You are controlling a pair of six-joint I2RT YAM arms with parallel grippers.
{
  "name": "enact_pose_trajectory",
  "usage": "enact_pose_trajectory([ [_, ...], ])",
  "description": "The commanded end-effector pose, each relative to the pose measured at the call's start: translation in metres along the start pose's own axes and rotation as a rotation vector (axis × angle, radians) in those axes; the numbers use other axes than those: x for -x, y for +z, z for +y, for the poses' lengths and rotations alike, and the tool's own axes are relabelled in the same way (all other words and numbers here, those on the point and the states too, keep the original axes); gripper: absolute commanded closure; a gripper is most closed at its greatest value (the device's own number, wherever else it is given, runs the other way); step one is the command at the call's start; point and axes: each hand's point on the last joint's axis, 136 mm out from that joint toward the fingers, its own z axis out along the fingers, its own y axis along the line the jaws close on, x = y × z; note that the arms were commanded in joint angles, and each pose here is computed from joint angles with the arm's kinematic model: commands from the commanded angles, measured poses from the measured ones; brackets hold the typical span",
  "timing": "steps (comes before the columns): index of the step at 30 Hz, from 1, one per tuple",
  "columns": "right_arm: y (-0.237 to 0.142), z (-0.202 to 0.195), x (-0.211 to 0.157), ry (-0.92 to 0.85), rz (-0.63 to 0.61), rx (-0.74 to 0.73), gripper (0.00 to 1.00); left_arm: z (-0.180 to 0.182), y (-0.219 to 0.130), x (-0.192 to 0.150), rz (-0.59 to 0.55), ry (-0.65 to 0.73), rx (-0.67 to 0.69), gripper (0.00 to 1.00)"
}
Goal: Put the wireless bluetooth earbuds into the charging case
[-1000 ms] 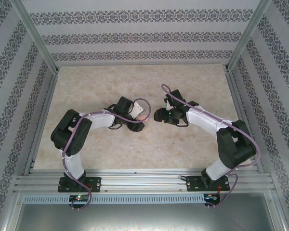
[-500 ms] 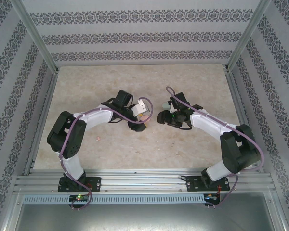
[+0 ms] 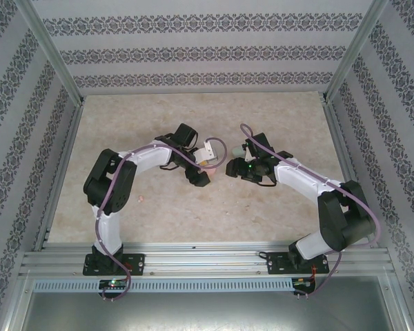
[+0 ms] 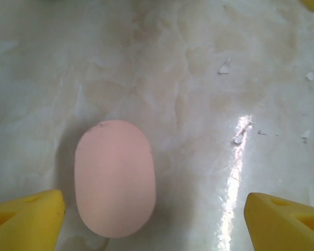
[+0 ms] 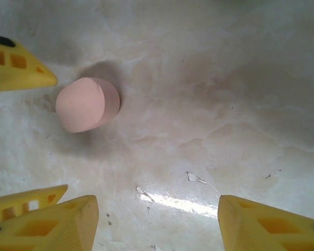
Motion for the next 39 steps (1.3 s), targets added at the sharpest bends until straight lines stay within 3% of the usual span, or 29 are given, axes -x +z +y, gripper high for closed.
enact_pose_trajectory([
  [1, -0.006, 0.0, -0.002, 0.022, -0.009, 0.018, 0.38, 0.003, 0.003, -0.001, 0.068, -0.028, 0.003, 0.12],
  [15, -0.005, -0.004, -0.001, 0.122, -0.02, 0.102, 0.38, -0.009, 0.033, -0.011, 0.192, 0.04, -0.018, 0.16],
  [22, -0.008, -0.012, -0.002, 0.187, -0.035, 0.137, 0.38, -0.011, 0.036, -0.012, 0.216, 0.039, -0.038, 0.36],
  [29, -0.009, -0.023, -0.002, 0.281, -0.055, 0.186, 0.38, -0.016, 0.031, -0.011, 0.193, 0.07, -0.035, 0.55],
  [39, -0.003, -0.004, -0.003, 0.297, 0.011, 0.28, 0.37, -0.031, 0.004, 0.002, 0.081, 0.079, -0.02, 0.56],
])
